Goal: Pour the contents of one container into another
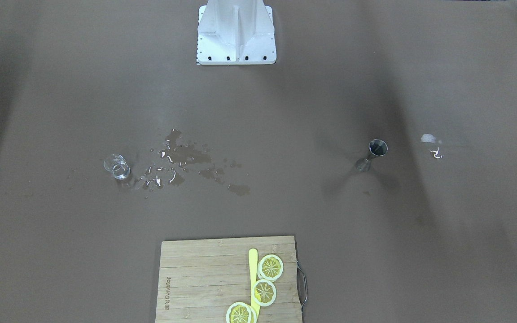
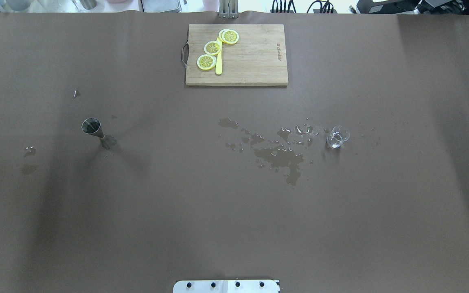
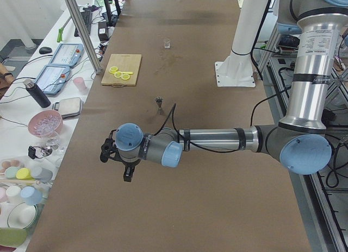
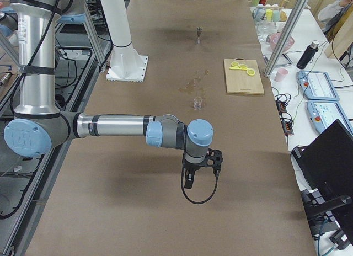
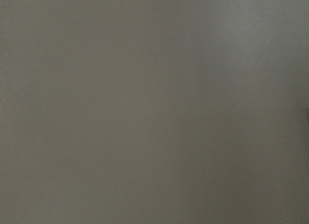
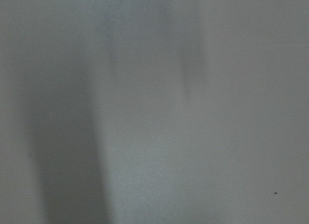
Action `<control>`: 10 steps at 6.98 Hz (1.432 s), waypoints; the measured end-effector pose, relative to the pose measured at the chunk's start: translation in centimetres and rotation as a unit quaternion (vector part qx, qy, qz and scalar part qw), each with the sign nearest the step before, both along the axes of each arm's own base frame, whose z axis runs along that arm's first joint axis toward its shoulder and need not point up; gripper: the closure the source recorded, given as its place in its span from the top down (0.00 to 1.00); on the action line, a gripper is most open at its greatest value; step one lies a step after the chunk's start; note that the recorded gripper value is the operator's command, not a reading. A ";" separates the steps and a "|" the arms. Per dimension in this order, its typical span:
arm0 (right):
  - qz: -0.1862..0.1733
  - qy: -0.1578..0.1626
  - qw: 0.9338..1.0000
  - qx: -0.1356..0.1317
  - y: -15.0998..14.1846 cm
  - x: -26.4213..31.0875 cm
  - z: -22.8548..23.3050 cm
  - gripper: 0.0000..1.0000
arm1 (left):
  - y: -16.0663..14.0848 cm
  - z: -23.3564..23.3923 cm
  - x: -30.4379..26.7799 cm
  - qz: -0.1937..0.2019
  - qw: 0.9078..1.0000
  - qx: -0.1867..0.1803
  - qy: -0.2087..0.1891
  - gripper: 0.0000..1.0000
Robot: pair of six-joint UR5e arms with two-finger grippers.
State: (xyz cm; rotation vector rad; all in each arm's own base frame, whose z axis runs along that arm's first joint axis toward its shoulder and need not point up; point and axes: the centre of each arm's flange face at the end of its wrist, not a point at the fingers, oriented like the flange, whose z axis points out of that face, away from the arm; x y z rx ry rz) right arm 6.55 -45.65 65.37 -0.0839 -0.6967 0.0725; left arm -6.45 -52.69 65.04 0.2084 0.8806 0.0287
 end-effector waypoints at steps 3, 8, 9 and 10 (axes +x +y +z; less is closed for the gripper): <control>0.000 0.000 1.000 0.001 0.0 0.0 0.0 1.00 | 2.3 0.6 -0.1 0.023 0.998 0.000 -0.051 0.99; 0.000 0.004 1.000 0.002 -0.1 0.1 0.0 1.00 | 5.5 1.9 -0.7 0.060 0.994 -0.039 -0.076 0.99; 0.000 0.004 1.000 0.003 -0.1 0.1 0.0 1.00 | 6.2 2.5 -0.7 0.062 0.994 -0.043 -0.076 0.99; 0.000 0.004 1.000 0.003 -0.1 0.1 0.0 1.00 | 6.8 3.0 -0.8 0.062 0.994 -0.046 -0.075 0.99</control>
